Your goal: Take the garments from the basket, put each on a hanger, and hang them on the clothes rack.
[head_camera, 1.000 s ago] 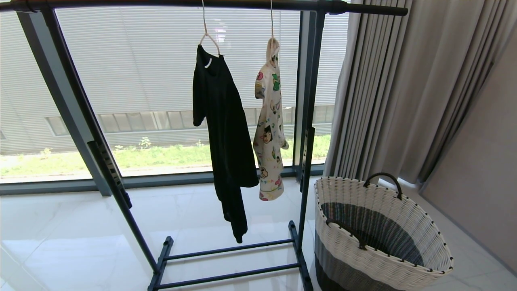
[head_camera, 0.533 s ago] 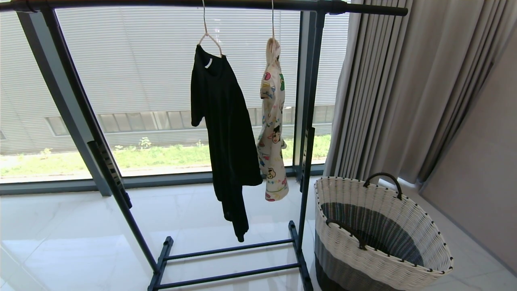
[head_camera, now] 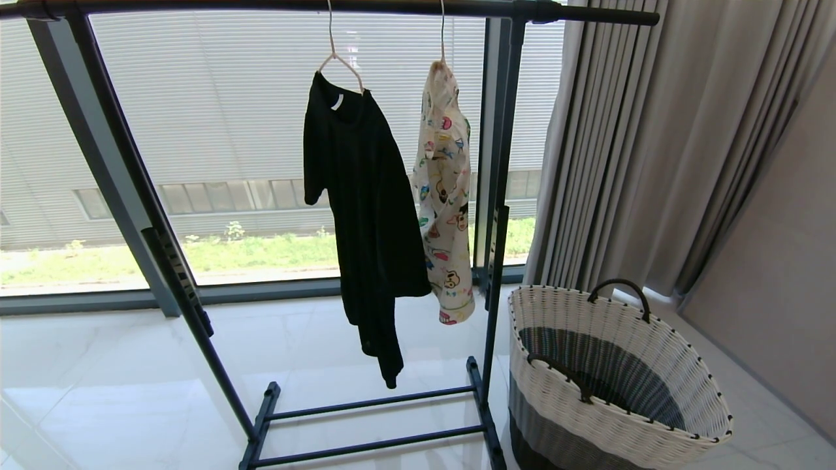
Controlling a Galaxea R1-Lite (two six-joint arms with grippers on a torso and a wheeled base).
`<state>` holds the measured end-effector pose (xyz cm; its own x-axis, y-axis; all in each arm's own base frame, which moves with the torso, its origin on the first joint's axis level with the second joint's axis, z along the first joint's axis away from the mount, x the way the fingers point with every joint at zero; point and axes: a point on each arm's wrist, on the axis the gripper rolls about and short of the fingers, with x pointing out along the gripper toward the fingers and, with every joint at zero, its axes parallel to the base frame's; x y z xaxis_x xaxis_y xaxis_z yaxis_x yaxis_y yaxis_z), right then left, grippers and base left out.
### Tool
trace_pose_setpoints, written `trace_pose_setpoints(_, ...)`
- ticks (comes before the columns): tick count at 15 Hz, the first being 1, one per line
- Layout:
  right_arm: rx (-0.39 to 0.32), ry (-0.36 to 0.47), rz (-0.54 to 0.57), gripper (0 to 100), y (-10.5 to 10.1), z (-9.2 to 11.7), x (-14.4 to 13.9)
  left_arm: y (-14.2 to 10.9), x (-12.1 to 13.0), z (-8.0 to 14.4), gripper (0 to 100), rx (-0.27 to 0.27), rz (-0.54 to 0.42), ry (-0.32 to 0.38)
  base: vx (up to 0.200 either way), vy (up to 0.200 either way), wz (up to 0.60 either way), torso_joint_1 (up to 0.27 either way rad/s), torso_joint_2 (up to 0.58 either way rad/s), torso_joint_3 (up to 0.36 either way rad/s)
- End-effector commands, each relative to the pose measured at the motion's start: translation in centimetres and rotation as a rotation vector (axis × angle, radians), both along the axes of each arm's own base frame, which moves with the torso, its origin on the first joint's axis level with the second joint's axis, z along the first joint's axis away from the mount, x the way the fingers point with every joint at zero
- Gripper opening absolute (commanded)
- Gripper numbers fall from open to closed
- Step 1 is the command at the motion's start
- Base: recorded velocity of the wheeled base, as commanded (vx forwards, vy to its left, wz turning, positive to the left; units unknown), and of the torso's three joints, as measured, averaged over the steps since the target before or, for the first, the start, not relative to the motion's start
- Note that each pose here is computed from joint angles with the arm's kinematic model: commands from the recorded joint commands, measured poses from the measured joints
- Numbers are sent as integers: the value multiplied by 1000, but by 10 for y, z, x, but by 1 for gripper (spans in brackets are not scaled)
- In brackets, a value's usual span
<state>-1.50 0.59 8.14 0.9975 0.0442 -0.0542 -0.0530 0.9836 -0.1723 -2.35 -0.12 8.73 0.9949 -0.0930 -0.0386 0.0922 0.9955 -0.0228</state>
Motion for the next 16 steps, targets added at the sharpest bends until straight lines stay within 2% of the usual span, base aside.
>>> trace_pose_setpoints(1,52,4,-7,100,0,0,0,0,-4,-1,100,20,32,-48,0,0,0,0,0,0)
trace_pose_setpoints(3,56,4,-33,100,-1,0,0,4,-4,-1,100,22,210,-54,0,0,0,0,0,0)
trace_pose_setpoints(4,73,3,-79,100,-2,0,0,6,-4,0,100,8,274,-67,0,0,0,0,0,0)
trace_pose_setpoints(5,123,2,-129,100,-3,0,0,6,-3,-1,100,4,299,-75,0,0,0,0,0,0)
trace_pose_setpoints(6,205,-2,-140,100,-3,0,0,6,-3,-1,100,12,299,-71,0,0,0,0,0,0)
trace_pose_setpoints(7,252,-11,-144,100,-3,1,0,6,-3,-1,100,17,297,-71,0,0,0,0,0,0)
trace_pose_setpoints(9,226,-34,-83,100,-4,4,0,6,-3,-1,100,21,297,-72,0,0,0,0,0,0)
trace_pose_setpoints(10,186,-82,37,100,-5,2,-5,6,-3,-1,100,18,297,-72,0,0,0,0,0,0)
trace_pose_setpoints(11,139,-94,151,100,-1,1,-8,6,-3,-1,100,12,297,-74,0,0,0,0,0,0)
trace_pose_setpoints(12,124,-76,172,100,-1,-2,-8,6,-3,-1,100,12,297,-73,0,0,0,0,0,0)
trace_pose_setpoints(14,142,-76,126,100,-2,-2,-8,6,-3,-1,100,12,297,-74,0,0,0,0,0,0)
trace_pose_setpoints(15,192,-80,86,100,-3,-1,-8,6,-3,-1,100,12,297,-74,0,0,0,0,0,0)
trace_pose_setpoints(16,246,-111,-4,100,-5,1,-8,6,-3,-1,100,12,296,-73,0,0,0,0,0,0)
